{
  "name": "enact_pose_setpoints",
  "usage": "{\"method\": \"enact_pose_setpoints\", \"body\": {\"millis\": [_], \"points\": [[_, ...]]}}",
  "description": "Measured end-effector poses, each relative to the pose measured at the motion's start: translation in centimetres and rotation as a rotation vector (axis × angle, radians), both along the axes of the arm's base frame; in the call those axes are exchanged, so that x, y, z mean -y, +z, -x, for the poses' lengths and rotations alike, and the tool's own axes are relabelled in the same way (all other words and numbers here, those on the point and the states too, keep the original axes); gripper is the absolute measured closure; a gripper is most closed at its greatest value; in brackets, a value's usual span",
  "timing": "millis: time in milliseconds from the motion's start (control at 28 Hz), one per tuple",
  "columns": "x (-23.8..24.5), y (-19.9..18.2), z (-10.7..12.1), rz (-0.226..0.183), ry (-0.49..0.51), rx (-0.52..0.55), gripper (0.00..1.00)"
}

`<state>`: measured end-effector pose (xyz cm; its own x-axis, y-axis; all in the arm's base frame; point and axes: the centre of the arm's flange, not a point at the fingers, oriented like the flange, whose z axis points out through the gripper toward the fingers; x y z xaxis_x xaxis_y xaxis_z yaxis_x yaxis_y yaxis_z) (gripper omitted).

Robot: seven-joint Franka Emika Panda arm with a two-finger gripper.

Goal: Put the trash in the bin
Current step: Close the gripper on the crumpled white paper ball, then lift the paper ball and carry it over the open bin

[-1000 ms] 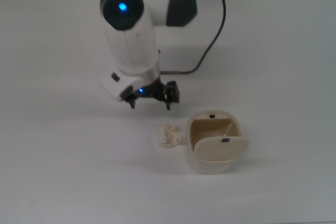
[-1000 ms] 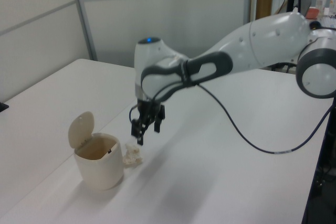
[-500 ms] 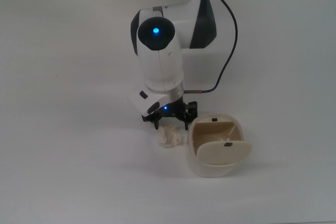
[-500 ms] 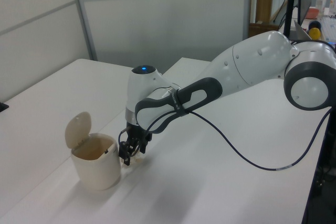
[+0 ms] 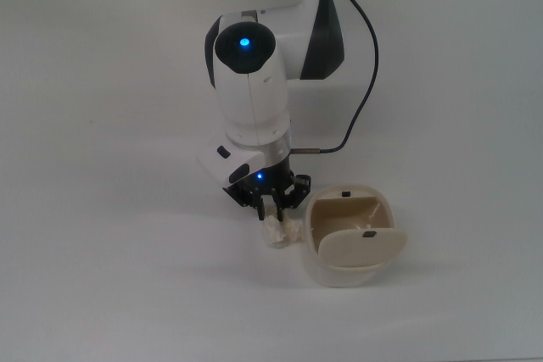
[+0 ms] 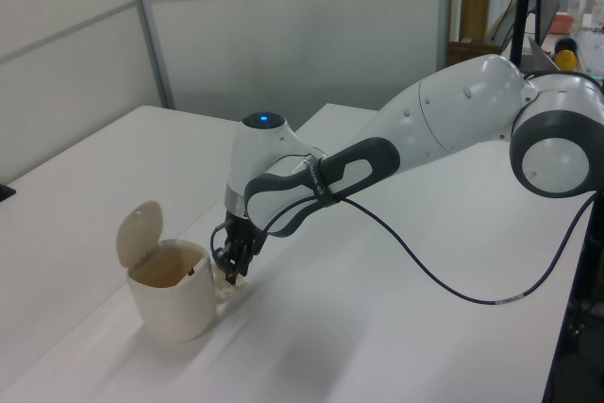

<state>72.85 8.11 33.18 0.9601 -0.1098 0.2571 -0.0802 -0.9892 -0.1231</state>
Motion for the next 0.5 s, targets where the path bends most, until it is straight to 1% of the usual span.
{"method": "enact_pose_setpoints", "body": {"millis": [36, 71, 107, 179, 214, 250, 286, 393, 500], "points": [[0.1, 0.0, 0.0, 0.010, 0.005, 0.001, 0.70], [0.1, 0.0, 0.0, 0.025, 0.013, 0.003, 0.77], [0.2, 0.0, 0.0, 0.032, 0.018, 0.004, 0.79], [0.2, 0.0, 0.0, 0.044, 0.024, 0.007, 0.85], [0.3, 0.1, -0.1, 0.048, 0.024, 0.008, 0.93], [0.6, 0.2, -0.1, 0.052, 0.023, 0.011, 0.97], [0.8, 0.3, -0.2, 0.053, 0.020, 0.013, 0.99], [1.9, 1.4, -0.4, 0.056, 0.005, 0.031, 0.99], [3.5, 3.7, -0.5, 0.057, -0.014, 0.063, 0.99]]}}
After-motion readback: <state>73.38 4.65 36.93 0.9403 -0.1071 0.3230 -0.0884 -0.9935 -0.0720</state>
